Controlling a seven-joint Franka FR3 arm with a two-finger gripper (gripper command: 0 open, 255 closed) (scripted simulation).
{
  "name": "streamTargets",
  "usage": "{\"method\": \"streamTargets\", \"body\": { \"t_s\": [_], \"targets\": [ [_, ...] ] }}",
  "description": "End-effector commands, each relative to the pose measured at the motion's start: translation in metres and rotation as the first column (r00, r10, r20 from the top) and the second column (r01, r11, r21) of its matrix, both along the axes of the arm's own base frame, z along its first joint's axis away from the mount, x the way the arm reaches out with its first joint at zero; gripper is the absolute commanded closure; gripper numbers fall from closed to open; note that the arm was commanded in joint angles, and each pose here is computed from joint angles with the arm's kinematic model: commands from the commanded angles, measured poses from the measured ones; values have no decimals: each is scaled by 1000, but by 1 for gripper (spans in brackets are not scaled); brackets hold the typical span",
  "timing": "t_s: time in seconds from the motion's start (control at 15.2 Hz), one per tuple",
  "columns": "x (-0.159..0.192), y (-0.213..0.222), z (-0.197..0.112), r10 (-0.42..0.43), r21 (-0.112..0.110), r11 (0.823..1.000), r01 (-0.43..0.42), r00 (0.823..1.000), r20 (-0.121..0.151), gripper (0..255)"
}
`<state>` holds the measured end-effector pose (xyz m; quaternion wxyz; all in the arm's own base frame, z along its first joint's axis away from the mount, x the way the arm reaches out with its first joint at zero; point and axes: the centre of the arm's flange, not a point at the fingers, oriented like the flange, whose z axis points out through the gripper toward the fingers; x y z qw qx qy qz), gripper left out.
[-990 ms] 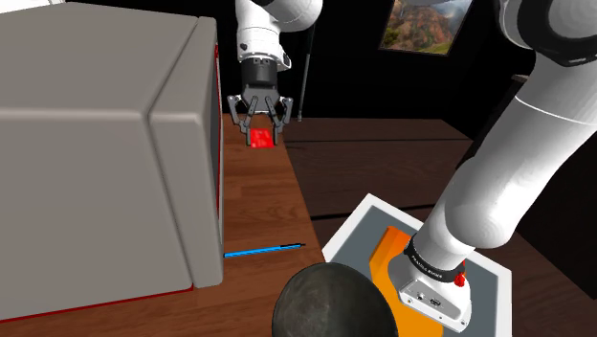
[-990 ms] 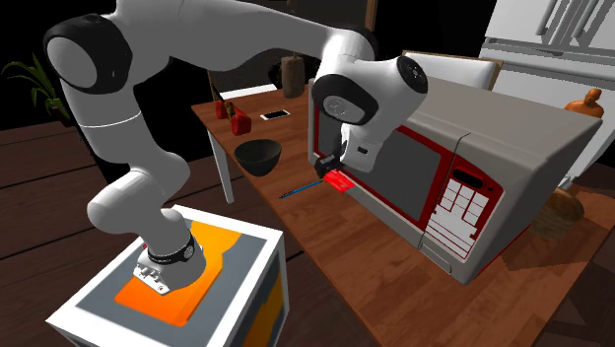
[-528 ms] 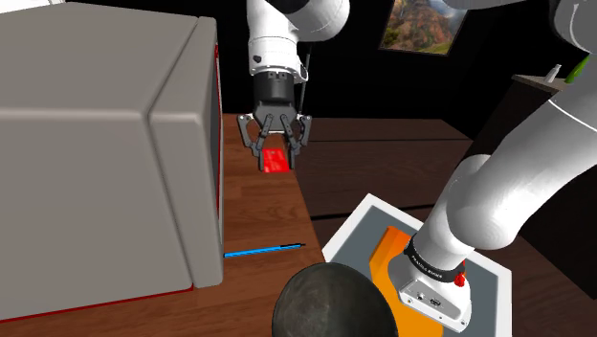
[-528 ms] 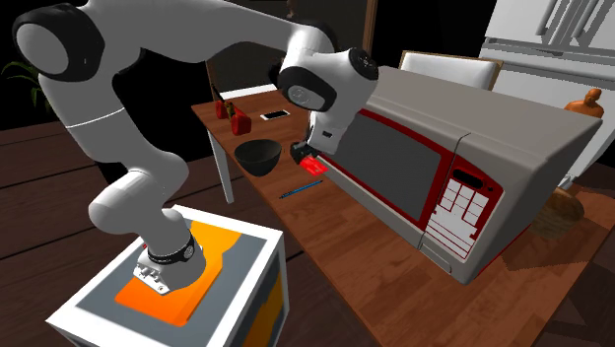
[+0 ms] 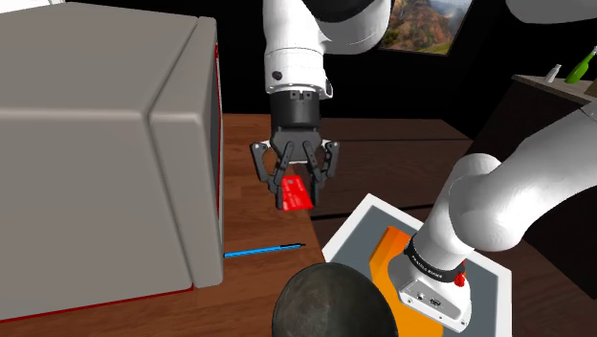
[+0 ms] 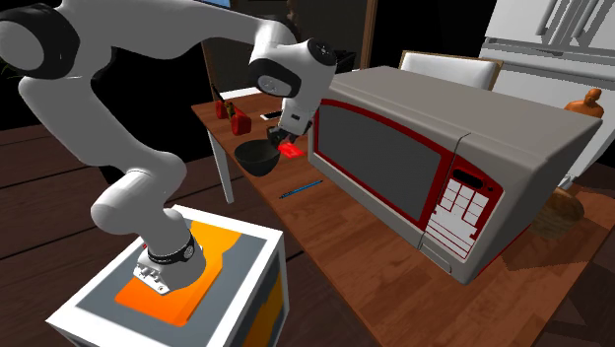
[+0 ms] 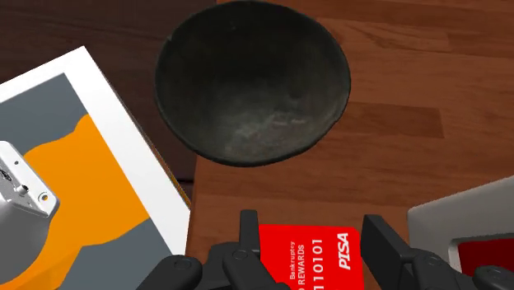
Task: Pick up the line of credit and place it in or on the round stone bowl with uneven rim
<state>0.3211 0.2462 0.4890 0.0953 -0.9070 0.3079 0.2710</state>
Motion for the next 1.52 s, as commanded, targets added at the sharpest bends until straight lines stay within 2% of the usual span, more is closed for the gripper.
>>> {"method": "streamTargets", "body": {
  "t_s": [0.0,0.79,1.45],
  "targets": [
    [-23,12,-2,-2,0,1000,2,1000,0,255],
    [-164,90,3,-2,0,1000,2,1000,0,255],
    [-164,90,-50,-2,0,1000,2,1000,0,255]
  ]
}}
